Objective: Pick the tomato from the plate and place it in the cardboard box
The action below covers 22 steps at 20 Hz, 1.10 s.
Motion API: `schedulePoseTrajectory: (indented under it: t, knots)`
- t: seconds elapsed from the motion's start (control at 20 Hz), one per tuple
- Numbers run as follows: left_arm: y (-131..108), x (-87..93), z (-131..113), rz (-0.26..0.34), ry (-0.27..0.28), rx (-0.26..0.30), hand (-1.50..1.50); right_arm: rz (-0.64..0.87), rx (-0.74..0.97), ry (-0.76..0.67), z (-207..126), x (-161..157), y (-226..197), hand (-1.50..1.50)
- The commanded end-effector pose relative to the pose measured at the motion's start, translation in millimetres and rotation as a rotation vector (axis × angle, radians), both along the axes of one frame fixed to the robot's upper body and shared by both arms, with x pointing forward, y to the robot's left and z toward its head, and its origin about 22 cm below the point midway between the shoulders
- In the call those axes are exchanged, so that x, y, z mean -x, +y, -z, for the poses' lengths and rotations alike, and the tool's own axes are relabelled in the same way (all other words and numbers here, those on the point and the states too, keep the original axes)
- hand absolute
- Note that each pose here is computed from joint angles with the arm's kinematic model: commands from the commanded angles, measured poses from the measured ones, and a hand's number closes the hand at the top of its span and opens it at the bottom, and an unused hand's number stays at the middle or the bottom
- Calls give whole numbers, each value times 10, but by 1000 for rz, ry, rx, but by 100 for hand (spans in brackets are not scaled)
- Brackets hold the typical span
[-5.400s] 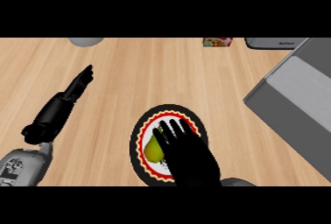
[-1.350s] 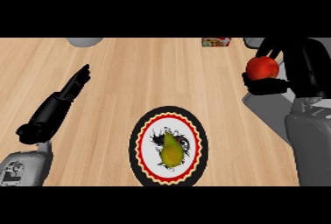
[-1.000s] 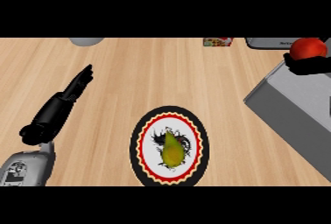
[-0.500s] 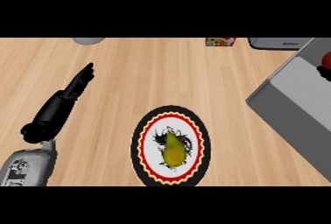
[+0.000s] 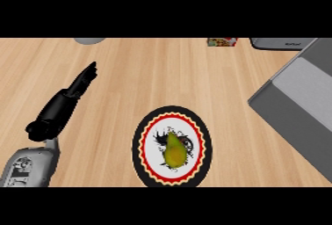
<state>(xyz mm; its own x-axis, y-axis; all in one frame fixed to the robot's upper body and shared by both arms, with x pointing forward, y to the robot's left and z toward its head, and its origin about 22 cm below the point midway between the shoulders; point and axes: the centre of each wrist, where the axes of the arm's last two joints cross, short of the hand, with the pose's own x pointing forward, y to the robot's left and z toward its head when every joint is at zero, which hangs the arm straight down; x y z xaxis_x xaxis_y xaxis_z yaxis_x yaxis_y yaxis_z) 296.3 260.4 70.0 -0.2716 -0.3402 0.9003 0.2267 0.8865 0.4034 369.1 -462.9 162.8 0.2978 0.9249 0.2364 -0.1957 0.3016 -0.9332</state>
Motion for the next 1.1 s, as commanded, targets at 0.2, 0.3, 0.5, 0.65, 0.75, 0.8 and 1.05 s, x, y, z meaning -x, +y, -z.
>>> schedulePoseTrajectory:
  t: [0.2,0.3,0.5,0.65,0.75,0.8,1.05]
  knots:
    - [28,33,65,-3,-4,2,0,-200,-171,-27,67,70,-238,-150]
    - [123,67,87,2,5,-9,0,-192,-280,-191,79,24,-182,-150]
    - [117,109,126,-20,16,13,0,-134,-714,-495,67,-23,-198,-150]
    - [114,42,85,-27,19,0,0,-7,-935,-609,97,31,-312,-150]
    - [25,32,28,-9,0,15,0,70,-1003,-632,-41,90,-444,-150]
    - [-35,48,71,-5,12,11,0,129,-1012,-650,23,179,-528,-150]
    - [-118,-55,37,16,-12,16,0,183,-1006,-757,76,498,-845,-150]
